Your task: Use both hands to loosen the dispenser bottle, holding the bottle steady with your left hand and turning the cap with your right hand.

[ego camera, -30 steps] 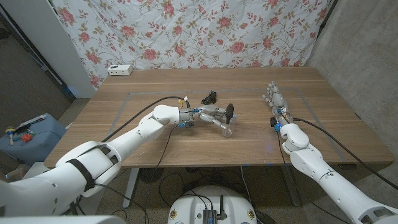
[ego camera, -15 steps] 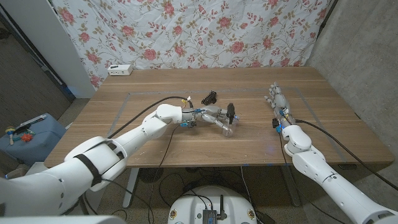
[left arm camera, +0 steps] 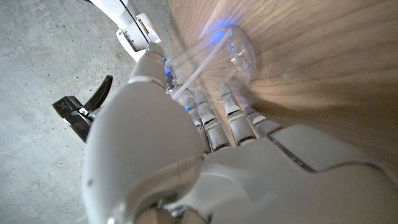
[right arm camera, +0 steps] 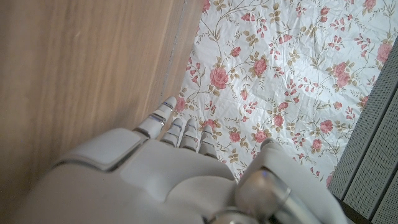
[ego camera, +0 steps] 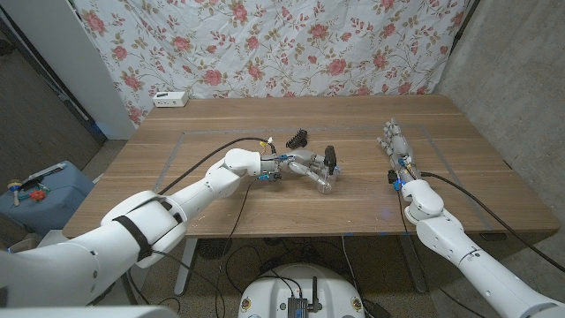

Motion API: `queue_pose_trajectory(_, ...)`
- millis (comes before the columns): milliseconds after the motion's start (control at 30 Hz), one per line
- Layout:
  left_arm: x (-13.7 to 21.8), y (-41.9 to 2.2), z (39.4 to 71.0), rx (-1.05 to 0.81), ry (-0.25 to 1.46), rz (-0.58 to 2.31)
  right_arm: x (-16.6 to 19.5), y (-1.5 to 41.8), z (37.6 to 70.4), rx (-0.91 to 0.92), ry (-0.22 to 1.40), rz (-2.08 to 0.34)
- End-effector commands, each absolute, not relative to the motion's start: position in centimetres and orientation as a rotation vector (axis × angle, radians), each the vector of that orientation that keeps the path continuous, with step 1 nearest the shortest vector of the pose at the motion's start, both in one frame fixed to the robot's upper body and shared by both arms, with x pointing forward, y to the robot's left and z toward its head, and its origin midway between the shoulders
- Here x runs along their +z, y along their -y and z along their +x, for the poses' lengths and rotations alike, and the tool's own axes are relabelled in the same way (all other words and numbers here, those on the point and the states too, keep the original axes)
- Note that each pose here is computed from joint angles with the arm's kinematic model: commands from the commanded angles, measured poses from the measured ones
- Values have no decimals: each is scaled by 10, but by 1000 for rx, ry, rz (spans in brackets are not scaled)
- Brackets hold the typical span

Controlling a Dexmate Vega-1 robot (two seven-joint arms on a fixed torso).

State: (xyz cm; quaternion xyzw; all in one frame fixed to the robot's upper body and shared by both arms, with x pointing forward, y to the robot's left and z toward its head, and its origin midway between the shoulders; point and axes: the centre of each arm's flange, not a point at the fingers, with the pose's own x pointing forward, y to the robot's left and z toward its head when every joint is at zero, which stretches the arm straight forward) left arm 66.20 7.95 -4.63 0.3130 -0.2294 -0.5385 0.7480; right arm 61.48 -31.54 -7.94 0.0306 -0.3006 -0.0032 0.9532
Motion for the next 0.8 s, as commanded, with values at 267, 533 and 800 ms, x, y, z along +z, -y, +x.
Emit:
queue_pose_trajectory(267,-49,-84,664,-1103,547,626,-77,314,615,-4,604,51)
queue_pose_trajectory(533,-44,-90,663,-1061,568,623,-71,311,617,5,607,37)
queue_pose_trajectory(800,-37,-94,662,-1023,581,627,-60,309,618,20,620,15)
